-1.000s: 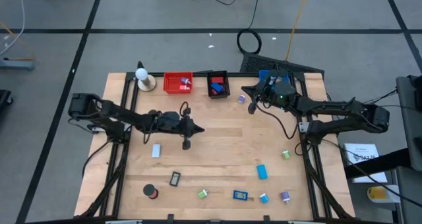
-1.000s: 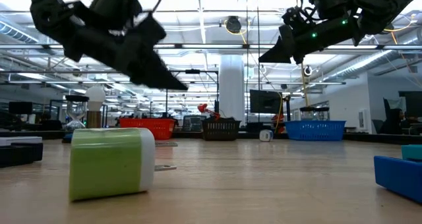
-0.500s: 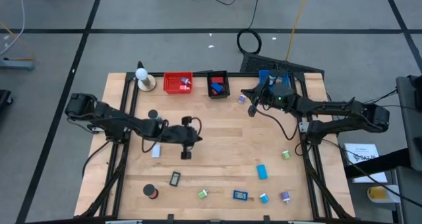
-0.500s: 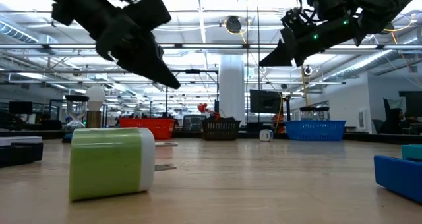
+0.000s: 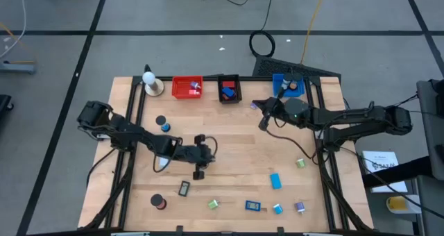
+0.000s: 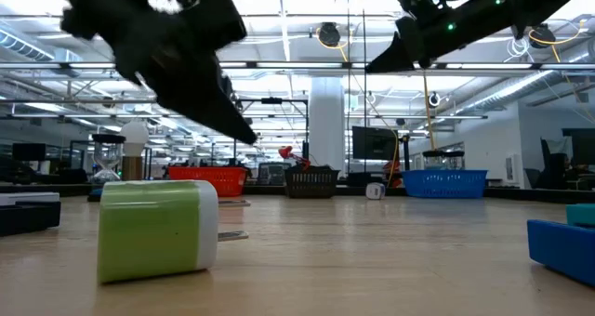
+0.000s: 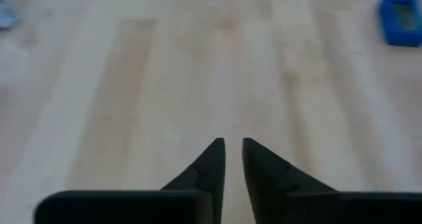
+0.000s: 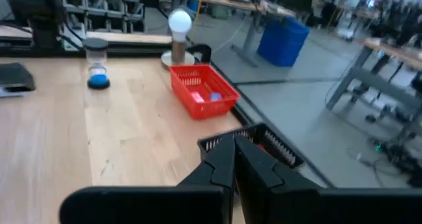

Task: Pick & Place Office items
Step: Put the left green charger adapter into the red bin

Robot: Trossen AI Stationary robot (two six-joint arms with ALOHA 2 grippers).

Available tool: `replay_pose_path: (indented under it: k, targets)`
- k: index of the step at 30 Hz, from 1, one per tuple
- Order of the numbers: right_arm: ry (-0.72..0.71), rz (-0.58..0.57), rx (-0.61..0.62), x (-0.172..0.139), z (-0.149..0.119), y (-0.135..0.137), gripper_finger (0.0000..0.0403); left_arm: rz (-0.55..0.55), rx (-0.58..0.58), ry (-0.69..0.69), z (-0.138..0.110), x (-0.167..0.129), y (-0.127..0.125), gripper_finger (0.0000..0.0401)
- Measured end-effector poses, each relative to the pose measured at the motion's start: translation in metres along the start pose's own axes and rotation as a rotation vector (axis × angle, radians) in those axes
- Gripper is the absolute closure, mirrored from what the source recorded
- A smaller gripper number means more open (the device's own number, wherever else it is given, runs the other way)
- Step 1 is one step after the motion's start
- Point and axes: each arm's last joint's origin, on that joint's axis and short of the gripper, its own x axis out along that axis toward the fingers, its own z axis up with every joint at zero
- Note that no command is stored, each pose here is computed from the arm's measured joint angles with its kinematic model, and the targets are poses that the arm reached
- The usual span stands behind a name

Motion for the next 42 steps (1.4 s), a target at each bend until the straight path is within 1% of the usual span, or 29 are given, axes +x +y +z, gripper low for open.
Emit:
replay_pose_path:
  k: [3,5,9,12,15,18,21,24,27,31,35,38,42]
  targets:
    - [-0.006,0.003,-0.040,-0.002,0.001,0.005,0.0399,-0.029,-0.039,0.063,0.009,-0.007,-0.021,0.0307]
    - [-0.006,0.005,-0.046,-0.002,0.001,0.006,0.0399,-0.022,-0.046,0.107,0.013,-0.012,-0.036,0.0284]
    - [-0.006,0.000,-0.031,-0.002,0.001,0.005,0.0399,0.022,-0.091,0.162,0.020,-0.016,-0.065,0.0236]
    - [-0.004,0.003,0.006,-0.002,0.001,0.006,0.0399,0.005,-0.134,0.180,0.029,-0.016,-0.086,0.0199]
    - [0.016,0.021,0.061,-0.004,-0.001,0.009,0.0399,-0.002,-0.136,0.219,0.032,-0.009,-0.105,0.0162]
    - [0.031,0.047,0.092,-0.006,-0.003,0.016,0.0399,-0.003,-0.113,0.264,0.033,0.001,-0.126,0.0128]
    - [0.045,0.040,0.101,-0.009,-0.004,0.025,0.0399,-0.009,-0.086,0.291,0.036,0.011,-0.147,0.0101]
    - [0.054,0.024,0.084,-0.013,-0.005,0.034,0.0399,0.004,-0.090,0.321,0.037,0.019,-0.161,0.0082]
    - [0.044,0.017,0.070,-0.018,-0.004,0.040,0.0399,0.040,-0.108,0.339,0.038,0.024,-0.168,0.0076]
    - [0.032,0.015,0.034,-0.020,-0.002,0.044,0.0399,0.068,-0.136,0.367,0.032,0.032,-0.168,0.0085]
    - [0.022,0.008,0.004,-0.019,-0.001,0.043,0.0399,0.041,-0.169,0.389,0.033,0.041,-0.162,0.0099]
    - [0.018,0.000,-0.002,-0.018,-0.001,0.041,0.0399,0.047,-0.180,0.406,0.032,0.047,-0.156,0.0112]
    - [0.022,-0.010,-0.002,-0.017,-0.001,0.038,0.0399,0.039,-0.179,0.465,0.025,0.058,-0.150,0.0143]
